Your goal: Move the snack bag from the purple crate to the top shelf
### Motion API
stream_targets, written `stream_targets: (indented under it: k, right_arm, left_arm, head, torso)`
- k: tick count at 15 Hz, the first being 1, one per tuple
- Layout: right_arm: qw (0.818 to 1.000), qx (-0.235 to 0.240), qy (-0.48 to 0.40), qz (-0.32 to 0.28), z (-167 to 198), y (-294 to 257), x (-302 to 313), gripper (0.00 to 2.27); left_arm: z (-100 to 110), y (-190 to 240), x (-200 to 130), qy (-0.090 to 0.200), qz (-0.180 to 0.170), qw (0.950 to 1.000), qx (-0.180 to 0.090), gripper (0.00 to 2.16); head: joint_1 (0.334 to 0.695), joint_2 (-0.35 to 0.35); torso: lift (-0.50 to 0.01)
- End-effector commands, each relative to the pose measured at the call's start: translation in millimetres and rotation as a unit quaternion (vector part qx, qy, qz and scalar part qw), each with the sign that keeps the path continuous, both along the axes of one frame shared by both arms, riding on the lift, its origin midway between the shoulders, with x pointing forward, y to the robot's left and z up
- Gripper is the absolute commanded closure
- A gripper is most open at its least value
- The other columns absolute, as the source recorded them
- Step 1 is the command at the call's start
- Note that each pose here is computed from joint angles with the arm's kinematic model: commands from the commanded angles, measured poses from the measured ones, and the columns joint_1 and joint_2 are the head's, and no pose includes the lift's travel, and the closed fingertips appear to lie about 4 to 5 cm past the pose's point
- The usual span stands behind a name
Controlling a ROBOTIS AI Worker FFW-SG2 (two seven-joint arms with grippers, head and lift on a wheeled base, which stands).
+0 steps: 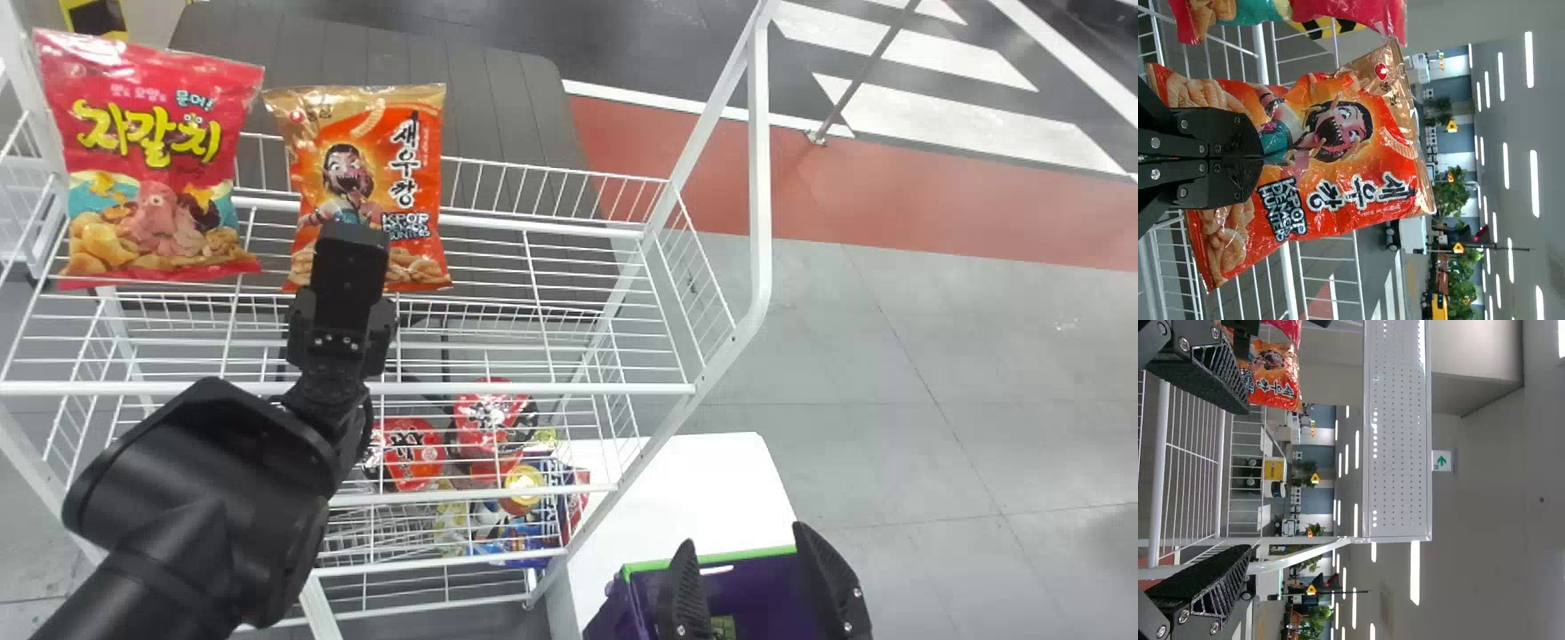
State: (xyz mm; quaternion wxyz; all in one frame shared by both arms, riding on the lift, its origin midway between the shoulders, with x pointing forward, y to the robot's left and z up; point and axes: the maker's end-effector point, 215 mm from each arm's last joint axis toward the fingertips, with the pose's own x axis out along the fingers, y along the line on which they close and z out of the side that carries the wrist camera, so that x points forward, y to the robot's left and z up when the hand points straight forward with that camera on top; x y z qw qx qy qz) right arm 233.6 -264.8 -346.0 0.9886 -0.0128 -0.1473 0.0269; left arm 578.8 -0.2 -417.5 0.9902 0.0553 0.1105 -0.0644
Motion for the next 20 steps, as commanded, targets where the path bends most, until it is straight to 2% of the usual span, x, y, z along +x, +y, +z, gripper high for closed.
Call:
stream_targets:
  k: [1,7,11,13,16,20]
  right_arm:
    - [1.0,0.0,-0.005,0.002,2.1,2.5,-1.7,0.09]
    - [1.0,0.005,-0.028,0.009,15.9,8.3,-11.0,0.09]
    - [0.999,0.009,-0.044,0.011,24.3,9.0,-16.9,0.09]
    - [0.999,0.008,-0.045,0.012,24.5,9.8,-17.6,0.09]
    - [0.999,0.011,-0.045,0.016,23.6,13.9,-17.1,0.09]
    - [0.999,0.011,-0.046,0.017,24.0,14.8,-17.3,0.09]
  left_arm:
    - [5.6,0.5,5.1,-0.013,-0.001,0.9999,-0.002,1.39]
    - [-3.7,11.8,19.2,-0.039,-0.003,0.9992,0.012,1.39]
    - [-9.3,17.5,22.1,-0.049,-0.004,0.9981,0.037,1.38]
    - [-14.4,23.5,22.4,-0.053,-0.003,0.9969,0.058,1.38]
    - [-22.1,32.2,23.6,-0.054,0.002,0.9967,0.061,1.38]
    - [-22.3,35.9,26.6,-0.059,0.003,0.9967,0.056,1.32]
  head:
    - [0.695,-0.35]
    - [0.695,-0.331]
    - [0.695,-0.32]
    - [0.695,-0.318]
    - [0.695,-0.305]
    - [0.695,-0.287]
  torso:
    - [0.003]
    - [0.003]
    - [0.003]
    - [0.003]
    - [0.003]
    - [0.003]
